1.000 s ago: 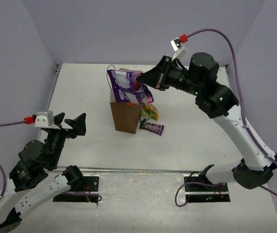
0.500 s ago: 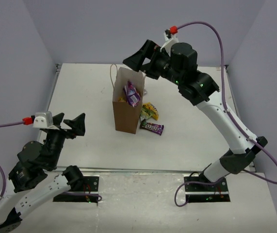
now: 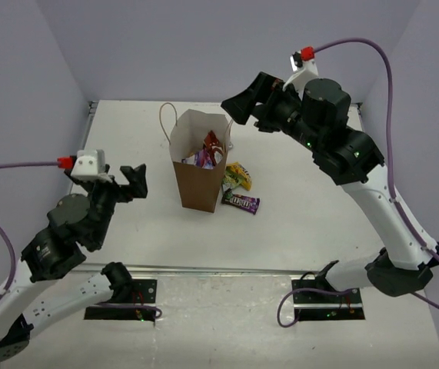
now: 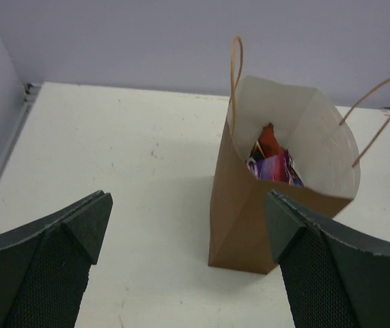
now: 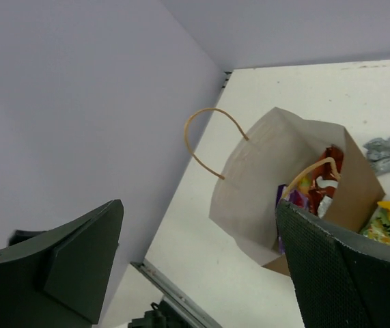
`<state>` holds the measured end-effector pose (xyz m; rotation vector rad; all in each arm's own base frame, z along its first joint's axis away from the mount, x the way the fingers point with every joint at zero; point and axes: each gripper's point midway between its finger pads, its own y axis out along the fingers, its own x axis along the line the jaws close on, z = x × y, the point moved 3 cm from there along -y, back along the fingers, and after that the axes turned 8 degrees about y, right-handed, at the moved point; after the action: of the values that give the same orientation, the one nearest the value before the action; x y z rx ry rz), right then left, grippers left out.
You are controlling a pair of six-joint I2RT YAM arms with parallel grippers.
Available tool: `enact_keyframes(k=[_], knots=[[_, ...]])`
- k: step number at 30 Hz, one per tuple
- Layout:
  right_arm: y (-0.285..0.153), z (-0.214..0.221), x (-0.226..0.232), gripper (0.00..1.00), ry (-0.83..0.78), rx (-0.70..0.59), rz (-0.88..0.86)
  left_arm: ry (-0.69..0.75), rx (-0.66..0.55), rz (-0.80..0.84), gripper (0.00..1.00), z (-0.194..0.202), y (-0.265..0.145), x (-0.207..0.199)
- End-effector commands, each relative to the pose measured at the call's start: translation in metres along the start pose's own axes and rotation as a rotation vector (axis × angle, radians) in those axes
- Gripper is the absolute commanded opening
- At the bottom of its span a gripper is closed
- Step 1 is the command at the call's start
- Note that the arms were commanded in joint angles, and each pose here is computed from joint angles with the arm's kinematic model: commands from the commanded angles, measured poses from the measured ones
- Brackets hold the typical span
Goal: Place the snacks into the paper bag
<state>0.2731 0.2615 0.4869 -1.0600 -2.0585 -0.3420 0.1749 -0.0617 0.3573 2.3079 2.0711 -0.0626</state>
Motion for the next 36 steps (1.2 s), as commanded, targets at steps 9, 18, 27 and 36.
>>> enact_keyframes(k=[9,18,27,36], knots=[[0.049,0.037,-0.055,0.85,-0.097,0.163,0.175,0.119,0.178,0.105,1.00,-0.052,0.095,-0.059],[0.070,0.045,-0.060,0.82,-0.090,0.194,0.188,0.008,0.238,0.163,1.00,-0.050,0.156,-0.018],[0.080,0.043,-0.062,0.62,-0.093,0.186,0.209,-0.048,0.246,0.349,0.90,-0.038,0.177,-0.047],[0.088,0.045,-0.063,0.30,-0.088,0.196,0.209,-0.061,0.278,0.362,0.79,-0.028,0.191,-0.051]])
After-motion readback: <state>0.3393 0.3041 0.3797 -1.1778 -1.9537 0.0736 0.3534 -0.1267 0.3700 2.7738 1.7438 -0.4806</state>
